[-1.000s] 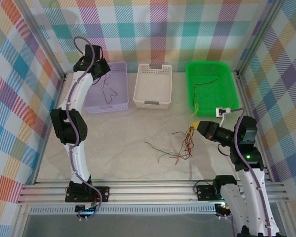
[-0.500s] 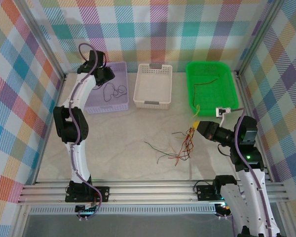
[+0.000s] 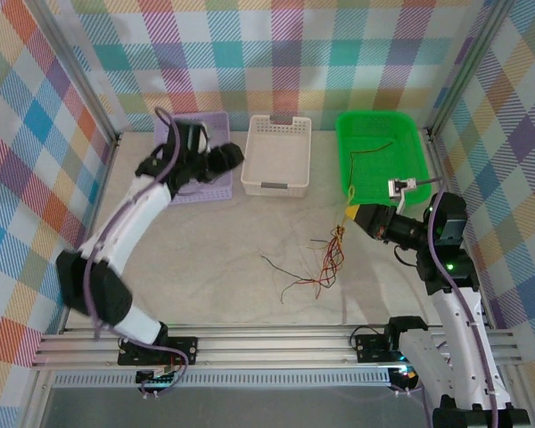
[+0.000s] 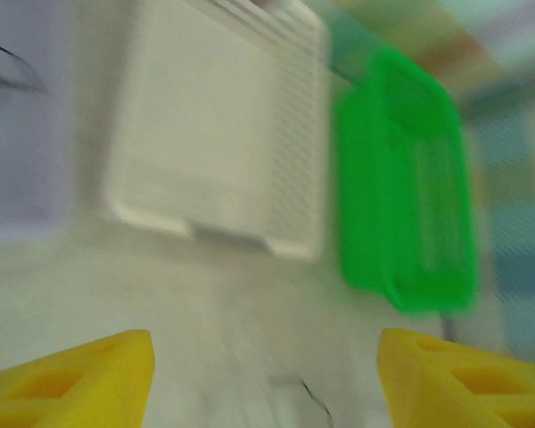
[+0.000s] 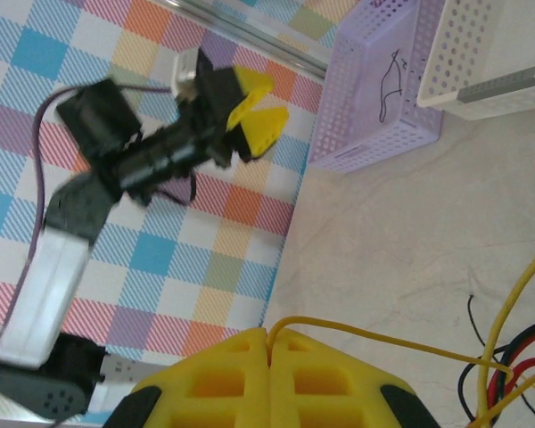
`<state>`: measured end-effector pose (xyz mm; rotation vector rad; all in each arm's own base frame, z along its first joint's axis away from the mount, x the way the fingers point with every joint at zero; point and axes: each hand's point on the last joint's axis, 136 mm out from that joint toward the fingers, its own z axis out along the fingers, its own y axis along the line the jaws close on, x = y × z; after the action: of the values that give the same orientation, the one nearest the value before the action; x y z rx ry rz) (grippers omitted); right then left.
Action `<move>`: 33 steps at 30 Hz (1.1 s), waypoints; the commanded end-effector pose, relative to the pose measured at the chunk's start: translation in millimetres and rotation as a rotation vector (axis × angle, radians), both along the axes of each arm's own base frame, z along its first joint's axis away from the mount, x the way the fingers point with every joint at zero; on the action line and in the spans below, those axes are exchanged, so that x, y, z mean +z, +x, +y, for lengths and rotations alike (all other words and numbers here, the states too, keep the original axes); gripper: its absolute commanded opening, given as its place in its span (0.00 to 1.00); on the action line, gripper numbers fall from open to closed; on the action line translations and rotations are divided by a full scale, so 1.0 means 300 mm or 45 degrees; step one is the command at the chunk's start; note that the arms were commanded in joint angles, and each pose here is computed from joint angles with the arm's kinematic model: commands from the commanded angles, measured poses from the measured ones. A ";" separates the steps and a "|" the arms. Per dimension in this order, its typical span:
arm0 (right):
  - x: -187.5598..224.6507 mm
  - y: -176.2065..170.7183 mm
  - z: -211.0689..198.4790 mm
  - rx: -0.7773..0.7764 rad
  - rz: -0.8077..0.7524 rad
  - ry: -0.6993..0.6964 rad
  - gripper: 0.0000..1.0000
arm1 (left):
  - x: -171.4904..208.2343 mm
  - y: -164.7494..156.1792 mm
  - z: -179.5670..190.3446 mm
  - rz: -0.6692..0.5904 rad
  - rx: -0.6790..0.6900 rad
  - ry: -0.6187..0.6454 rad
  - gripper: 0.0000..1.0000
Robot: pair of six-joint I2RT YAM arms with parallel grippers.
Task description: Untangle the cables
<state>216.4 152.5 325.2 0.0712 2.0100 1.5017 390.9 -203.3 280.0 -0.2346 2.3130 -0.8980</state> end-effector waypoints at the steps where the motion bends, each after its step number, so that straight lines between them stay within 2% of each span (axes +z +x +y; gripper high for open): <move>1: 0.094 -0.022 0.019 0.053 -0.089 0.032 0.00 | 0.091 -0.151 -0.148 -0.153 -0.221 -0.230 0.68; 5: 0.113 -0.034 0.026 0.060 -0.104 0.033 0.00 | 0.041 -0.358 -0.295 -0.167 -0.450 -0.279 0.68; 9: 0.121 -0.047 0.031 0.059 -0.112 0.037 0.00 | -0.041 -0.470 -0.395 -0.151 -0.549 -0.280 0.68; 12: 0.122 -0.057 0.036 0.063 -0.111 0.041 0.00 | -0.080 -0.512 -0.461 -0.135 -0.605 -0.291 0.68; 19: 0.132 -0.080 0.040 0.072 -0.124 0.039 0.00 | -0.072 -0.613 -0.604 -0.199 -0.740 -0.324 0.67; 23: 0.133 -0.085 0.040 0.072 -0.122 0.042 0.00 | -0.106 -0.644 -0.668 -0.172 -0.802 -0.311 0.62; 33: 0.127 -0.088 0.044 0.078 -0.122 0.046 0.00 | -0.140 -0.678 -0.740 -0.160 -0.827 -0.358 0.55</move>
<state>195.1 164.6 348.3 -0.0043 1.9721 1.5479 190.2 -412.7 216.7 0.4749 2.2530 -1.4343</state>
